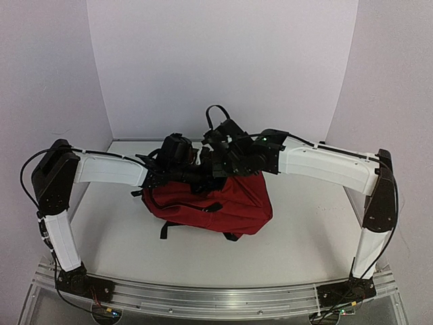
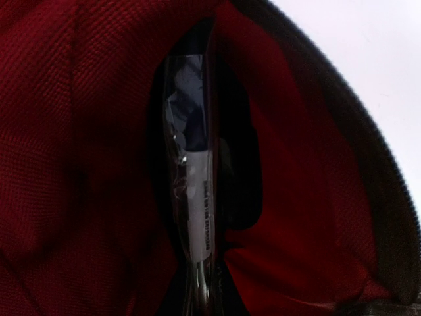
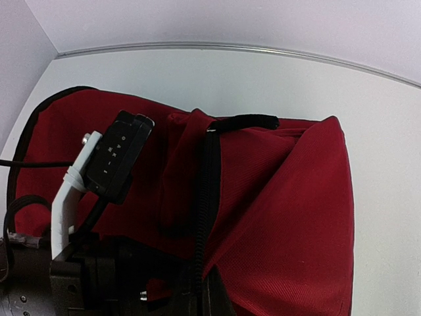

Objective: Pack the student bag
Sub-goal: Place the stationery in the student bag.

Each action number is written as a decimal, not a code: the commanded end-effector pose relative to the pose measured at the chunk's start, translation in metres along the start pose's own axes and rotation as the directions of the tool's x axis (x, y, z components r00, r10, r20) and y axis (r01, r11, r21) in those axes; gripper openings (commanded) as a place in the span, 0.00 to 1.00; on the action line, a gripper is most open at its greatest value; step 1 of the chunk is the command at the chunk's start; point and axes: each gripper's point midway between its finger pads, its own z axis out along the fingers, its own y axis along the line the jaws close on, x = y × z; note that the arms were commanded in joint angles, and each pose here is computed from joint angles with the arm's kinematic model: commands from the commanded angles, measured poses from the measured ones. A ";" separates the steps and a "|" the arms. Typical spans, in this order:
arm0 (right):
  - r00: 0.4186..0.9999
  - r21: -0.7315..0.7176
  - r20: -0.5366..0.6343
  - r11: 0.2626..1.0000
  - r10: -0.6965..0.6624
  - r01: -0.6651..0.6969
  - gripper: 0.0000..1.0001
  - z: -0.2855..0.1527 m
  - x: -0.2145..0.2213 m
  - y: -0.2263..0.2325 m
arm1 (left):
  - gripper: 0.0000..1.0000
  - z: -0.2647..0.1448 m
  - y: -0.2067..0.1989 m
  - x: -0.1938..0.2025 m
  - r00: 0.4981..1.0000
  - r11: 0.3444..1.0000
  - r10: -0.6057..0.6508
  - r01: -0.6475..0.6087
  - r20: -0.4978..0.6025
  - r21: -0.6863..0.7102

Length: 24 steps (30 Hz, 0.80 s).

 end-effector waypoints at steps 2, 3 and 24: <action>0.976 -0.168 0.148 0.976 0.162 -0.136 0.00 -0.032 -0.047 0.028 | 0.09 -0.003 -0.028 -0.003 0.990 0.991 0.137 -0.137 0.039 0.001; 0.976 -0.152 0.143 0.978 0.167 -0.145 0.00 -0.030 -0.043 0.021 | 0.13 -0.011 -0.031 -0.007 0.983 0.985 0.172 -0.171 0.060 -0.025; 0.960 -0.240 0.054 0.936 0.276 -0.256 0.00 -0.025 -0.017 -0.011 | 0.85 -0.052 -0.003 -0.079 0.848 0.793 0.485 -0.323 0.213 -0.516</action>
